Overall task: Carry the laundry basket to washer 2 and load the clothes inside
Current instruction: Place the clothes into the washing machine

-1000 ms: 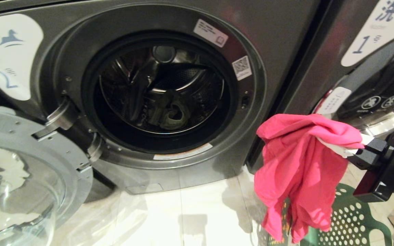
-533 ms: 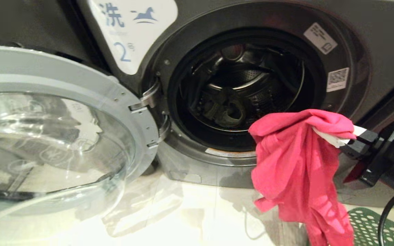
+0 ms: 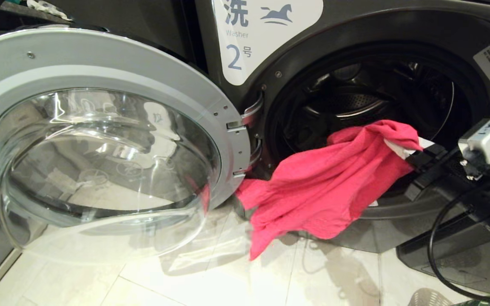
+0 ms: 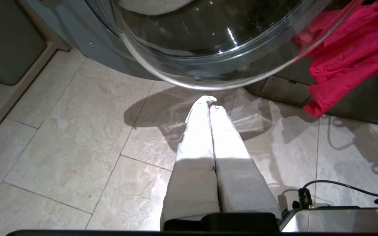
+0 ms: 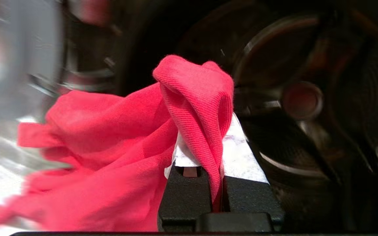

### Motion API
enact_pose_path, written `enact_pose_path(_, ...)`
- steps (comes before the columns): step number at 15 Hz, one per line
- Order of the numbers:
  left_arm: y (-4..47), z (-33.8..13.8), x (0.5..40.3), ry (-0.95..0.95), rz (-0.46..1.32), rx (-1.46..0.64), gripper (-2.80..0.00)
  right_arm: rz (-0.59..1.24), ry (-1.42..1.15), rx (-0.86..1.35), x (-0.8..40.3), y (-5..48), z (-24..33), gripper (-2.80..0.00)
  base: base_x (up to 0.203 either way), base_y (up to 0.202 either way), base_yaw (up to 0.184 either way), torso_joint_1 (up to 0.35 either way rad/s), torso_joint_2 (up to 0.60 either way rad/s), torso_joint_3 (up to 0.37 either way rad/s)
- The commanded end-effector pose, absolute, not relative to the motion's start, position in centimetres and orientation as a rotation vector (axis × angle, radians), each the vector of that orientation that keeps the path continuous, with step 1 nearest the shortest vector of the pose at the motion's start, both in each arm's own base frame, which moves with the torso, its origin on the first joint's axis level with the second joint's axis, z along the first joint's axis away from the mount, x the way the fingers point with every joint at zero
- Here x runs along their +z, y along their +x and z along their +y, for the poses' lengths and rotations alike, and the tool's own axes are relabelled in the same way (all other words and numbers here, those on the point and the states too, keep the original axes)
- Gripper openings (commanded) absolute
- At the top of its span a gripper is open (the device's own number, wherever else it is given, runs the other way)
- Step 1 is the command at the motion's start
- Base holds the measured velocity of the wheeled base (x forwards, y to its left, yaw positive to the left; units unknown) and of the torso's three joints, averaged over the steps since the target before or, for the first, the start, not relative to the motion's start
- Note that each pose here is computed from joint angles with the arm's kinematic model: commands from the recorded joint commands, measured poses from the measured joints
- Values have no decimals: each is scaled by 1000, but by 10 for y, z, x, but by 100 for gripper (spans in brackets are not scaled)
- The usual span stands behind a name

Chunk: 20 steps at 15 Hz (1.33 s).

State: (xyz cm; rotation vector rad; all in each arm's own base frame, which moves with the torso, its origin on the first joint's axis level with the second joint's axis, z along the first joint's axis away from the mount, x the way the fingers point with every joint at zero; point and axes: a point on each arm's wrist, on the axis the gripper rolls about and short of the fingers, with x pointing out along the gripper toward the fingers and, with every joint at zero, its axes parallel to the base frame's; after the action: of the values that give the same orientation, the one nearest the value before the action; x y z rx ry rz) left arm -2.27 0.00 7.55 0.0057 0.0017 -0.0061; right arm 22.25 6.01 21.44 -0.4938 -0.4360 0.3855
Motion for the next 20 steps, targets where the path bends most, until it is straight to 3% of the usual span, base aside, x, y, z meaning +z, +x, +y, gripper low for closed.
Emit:
enact_pose_path(1, -23, 0, 76, 6, 2, -6, -280, -424, -492, 331, 213, 250, 56, -280, 0, 0, 0, 0, 0, 0)
enact_pose_path(9, -23, 0, 76, 6, 2, -6, -280, -573, -376, 195, 230, 321, 70, -280, 0, 0, 0, 0, 0, 0)
enact_pose_path(17, -23, 0, 76, 6, 2, -6, -280, -515, -341, 135, 190, 388, 86, -280, 0, 0, 0, 0, 0, 0)
enact_pose_path(20, -23, 0, 76, 6, 2, -6, -280, -577, -315, 49, 191, 420, 91, -280, 0, 0, 0, 0, 0, 0)
